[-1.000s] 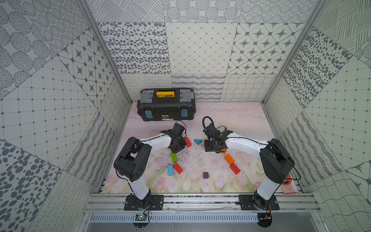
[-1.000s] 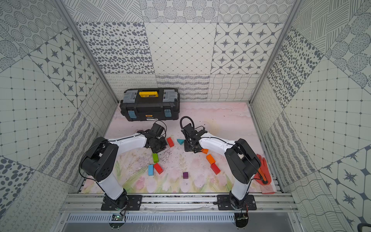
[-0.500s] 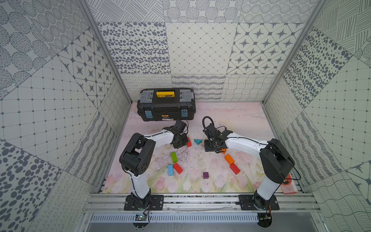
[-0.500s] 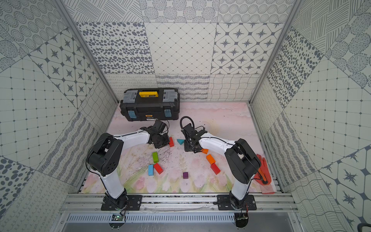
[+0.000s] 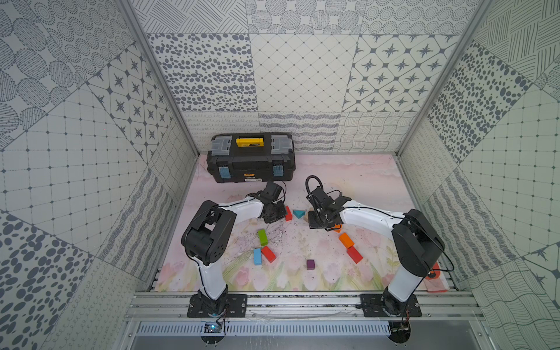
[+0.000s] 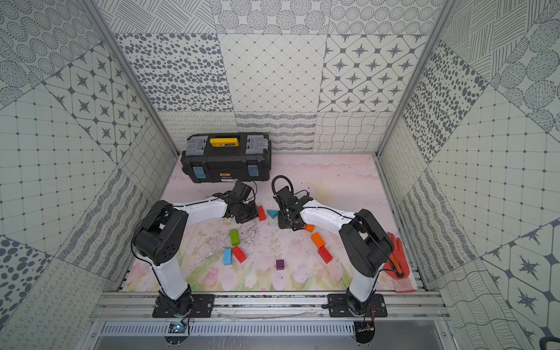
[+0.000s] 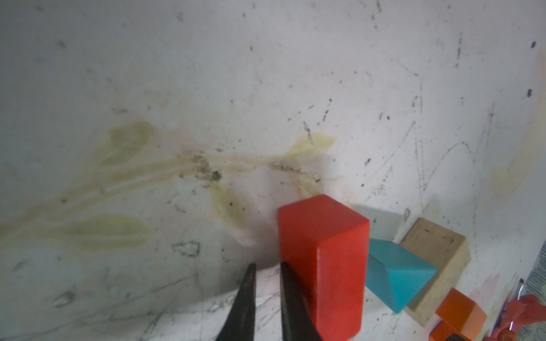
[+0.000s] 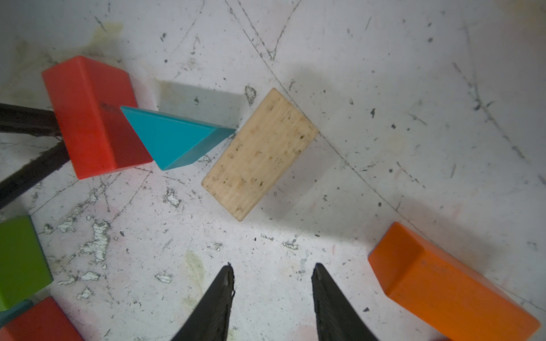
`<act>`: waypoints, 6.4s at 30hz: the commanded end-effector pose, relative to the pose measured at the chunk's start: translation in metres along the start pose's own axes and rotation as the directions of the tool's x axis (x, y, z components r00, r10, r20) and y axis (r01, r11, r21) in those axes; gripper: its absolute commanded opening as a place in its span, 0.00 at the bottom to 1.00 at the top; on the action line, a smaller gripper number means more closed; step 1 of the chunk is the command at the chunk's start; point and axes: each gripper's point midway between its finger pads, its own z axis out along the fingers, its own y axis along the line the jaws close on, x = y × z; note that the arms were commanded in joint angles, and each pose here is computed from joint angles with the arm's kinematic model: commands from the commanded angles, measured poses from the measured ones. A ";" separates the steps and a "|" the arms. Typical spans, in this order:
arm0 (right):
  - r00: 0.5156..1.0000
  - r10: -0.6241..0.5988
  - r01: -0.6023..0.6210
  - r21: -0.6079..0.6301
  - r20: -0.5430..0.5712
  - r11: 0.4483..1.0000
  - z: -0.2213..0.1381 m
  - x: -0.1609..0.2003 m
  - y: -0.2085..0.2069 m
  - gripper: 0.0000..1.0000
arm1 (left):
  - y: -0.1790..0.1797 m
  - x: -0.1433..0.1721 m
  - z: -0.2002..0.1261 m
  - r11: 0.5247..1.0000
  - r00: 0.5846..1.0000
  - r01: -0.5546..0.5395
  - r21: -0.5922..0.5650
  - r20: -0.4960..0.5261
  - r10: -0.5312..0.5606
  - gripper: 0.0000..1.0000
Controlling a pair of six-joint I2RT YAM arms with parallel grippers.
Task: Assemble a heart with building blocks
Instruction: Assemble the building block at the center of the board, then adjust the building block at the center of the board, then pick up the building block from the center of the board, then place the building block at the center of the board.
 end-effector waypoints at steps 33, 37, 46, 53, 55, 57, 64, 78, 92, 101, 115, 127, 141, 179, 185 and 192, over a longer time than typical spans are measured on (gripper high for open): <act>1.000 -0.003 0.003 -0.007 0.017 1.000 0.019 -0.021 0.017 0.43 | 0.022 0.068 -0.004 0.995 0.988 0.102 -0.012 -0.119 -0.103 0.37; 1.000 -0.007 0.007 -0.001 0.020 1.000 0.022 -0.026 0.019 0.40 | 0.023 0.068 -0.003 0.995 0.988 0.099 -0.014 -0.117 -0.099 0.37; 0.999 0.028 -0.028 0.012 0.018 1.000 0.030 -0.032 0.016 0.39 | 0.026 0.070 -0.001 0.995 0.987 0.101 -0.025 -0.120 -0.104 0.35; 0.999 0.044 -0.044 0.002 0.019 0.999 0.033 -0.037 0.020 0.35 | 0.026 0.070 0.000 0.995 0.987 0.100 -0.026 -0.120 -0.102 0.35; 0.999 0.050 -0.050 0.001 0.022 0.999 0.033 -0.039 0.020 0.35 | 0.027 0.070 0.000 0.995 0.987 0.100 -0.028 -0.122 -0.102 0.35; 0.998 0.052 -0.052 0.002 0.022 0.999 0.033 -0.040 0.020 0.35 | 0.026 0.070 0.000 0.995 0.988 0.096 -0.022 -0.123 -0.098 0.36; 0.999 0.046 -0.046 0.003 0.022 0.999 0.036 -0.043 0.020 0.35 | 0.021 0.071 0.000 0.997 0.989 0.078 -0.016 -0.122 -0.080 0.41; 0.998 0.052 -0.053 0.024 0.022 0.998 0.038 -0.043 0.012 0.36 | 0.016 0.073 0.005 0.998 0.991 0.036 -0.044 -0.130 -0.042 0.49; 0.998 0.058 -0.058 0.003 0.021 0.998 0.034 -0.040 0.014 0.36 | 0.026 0.066 0.010 0.992 0.994 0.032 -0.123 -0.096 -0.044 0.49; 0.998 0.065 -0.065 -0.008 0.024 0.998 0.032 -0.039 0.014 0.36 | 0.033 0.060 0.008 0.984 0.997 0.036 -0.176 -0.064 -0.048 0.44; 0.997 0.066 -0.065 -0.013 0.028 0.998 0.030 -0.038 0.014 0.36 | 0.037 0.049 0.006 0.974 0.999 0.029 -0.225 -0.015 -0.033 0.42; 0.998 0.061 -0.061 -0.005 0.031 0.998 0.033 -0.043 0.013 0.36 | 0.021 0.055 -0.002 0.986 0.999 -0.017 -0.169 -0.036 0.011 0.46; 0.998 0.047 -0.045 -0.034 0.041 0.998 0.017 -0.048 0.017 0.48 | 0.016 0.059 -0.086 0.983 0.994 -0.089 -0.159 0.049 0.098 0.48; 0.993 -0.057 0.069 0.115 -0.101 0.991 0.001 0.018 -0.072 0.34 | 0.058 0.074 -0.149 0.987 0.987 -0.133 -0.088 0.074 0.140 0.45; 0.991 -0.103 0.111 0.098 -0.083 0.989 0.008 -0.007 -0.057 0.26 | 0.063 0.074 -0.145 0.990 0.990 -0.107 -0.087 0.086 0.115 0.40; 0.982 -0.157 0.169 0.110 -0.104 0.979 0.015 -0.019 -0.040 0.45 | 0.070 0.075 -0.139 0.991 0.992 -0.086 -0.098 0.087 0.095 0.39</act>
